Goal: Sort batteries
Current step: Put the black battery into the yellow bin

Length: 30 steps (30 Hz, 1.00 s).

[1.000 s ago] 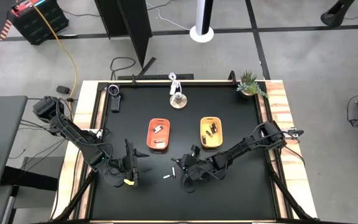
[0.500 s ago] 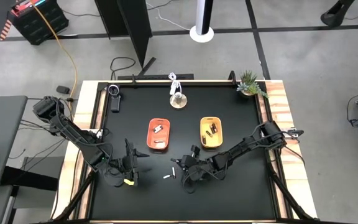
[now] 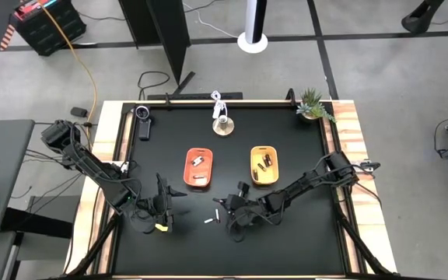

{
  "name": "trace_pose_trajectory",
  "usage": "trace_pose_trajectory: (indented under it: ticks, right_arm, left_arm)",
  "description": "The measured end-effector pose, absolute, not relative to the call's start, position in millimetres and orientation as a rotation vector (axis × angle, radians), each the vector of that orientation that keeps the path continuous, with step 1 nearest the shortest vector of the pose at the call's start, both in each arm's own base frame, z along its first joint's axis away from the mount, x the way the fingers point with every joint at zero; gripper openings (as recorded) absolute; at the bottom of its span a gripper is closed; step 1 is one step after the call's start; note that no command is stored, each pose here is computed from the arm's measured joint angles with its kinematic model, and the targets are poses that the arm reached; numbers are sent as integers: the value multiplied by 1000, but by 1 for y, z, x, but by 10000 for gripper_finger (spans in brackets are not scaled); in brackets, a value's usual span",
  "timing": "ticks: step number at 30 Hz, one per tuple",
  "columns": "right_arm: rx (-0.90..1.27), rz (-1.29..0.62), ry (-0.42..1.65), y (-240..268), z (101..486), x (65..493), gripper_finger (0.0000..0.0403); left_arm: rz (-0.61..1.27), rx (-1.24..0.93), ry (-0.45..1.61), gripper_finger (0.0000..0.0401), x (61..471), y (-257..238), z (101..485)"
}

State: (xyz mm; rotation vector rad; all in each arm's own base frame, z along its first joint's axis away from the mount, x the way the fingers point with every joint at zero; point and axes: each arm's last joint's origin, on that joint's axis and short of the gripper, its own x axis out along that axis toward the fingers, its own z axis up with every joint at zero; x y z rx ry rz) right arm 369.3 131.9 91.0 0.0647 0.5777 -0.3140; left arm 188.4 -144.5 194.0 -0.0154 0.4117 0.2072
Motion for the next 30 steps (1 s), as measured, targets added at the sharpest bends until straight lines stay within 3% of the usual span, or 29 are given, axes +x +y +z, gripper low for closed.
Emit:
trace_pose_trajectory:
  ticks: [16, 23, 30]
  right_arm:
    - [-82, -410, 537, 128, 150, 361, 16]
    - [-150, -585, 573, 123, 191, 326, 16]
    - [-73, -808, 660, 112, 202, 278, 16]
  left_arm:
    - [180, -36, 429, 277, 189, -146, 192]
    - [134, 6, 481, 277, 201, -156, 169]
    - [72, 22, 463, 277, 213, -168, 154]
